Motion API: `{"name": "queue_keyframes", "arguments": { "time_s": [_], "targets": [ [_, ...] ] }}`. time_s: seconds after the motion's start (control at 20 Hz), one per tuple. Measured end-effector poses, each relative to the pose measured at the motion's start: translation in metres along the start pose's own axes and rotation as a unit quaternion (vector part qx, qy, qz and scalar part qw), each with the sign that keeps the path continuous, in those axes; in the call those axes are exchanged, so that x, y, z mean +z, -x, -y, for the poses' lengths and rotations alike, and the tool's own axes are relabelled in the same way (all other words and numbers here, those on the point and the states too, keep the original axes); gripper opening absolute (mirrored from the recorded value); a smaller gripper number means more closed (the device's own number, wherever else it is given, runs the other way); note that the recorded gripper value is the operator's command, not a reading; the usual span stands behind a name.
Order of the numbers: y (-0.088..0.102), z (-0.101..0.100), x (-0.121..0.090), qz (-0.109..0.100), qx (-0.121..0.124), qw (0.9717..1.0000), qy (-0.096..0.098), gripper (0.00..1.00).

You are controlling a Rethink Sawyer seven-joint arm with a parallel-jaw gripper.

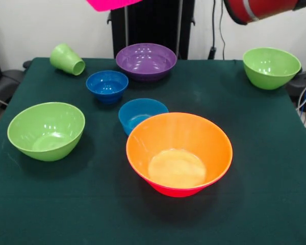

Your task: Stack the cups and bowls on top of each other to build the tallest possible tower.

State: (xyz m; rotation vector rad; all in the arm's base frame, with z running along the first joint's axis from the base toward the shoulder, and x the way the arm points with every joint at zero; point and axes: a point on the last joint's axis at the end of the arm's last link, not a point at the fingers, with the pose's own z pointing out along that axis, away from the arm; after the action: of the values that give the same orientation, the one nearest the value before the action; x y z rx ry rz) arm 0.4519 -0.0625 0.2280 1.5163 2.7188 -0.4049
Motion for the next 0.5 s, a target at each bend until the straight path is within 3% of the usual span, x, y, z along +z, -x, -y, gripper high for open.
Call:
{"name": "queue_keyframes", "arguments": {
  "time_s": [0.1,0.25,0.3,0.4,0.5],
  "targets": [
    [0.007,0.010,0.016,0.000,0.009,1.0000,0.003,0.00],
    [0.017,0.017,0.044,0.021,0.011,0.9995,0.022,0.00],
    [0.025,0.012,0.063,0.056,0.004,0.9976,0.039,0.00],
    [0.035,-0.002,0.074,0.096,-0.007,0.9939,0.054,0.00],
    [0.045,-0.019,0.082,0.135,-0.019,0.9884,0.068,0.00]
  ]
}}
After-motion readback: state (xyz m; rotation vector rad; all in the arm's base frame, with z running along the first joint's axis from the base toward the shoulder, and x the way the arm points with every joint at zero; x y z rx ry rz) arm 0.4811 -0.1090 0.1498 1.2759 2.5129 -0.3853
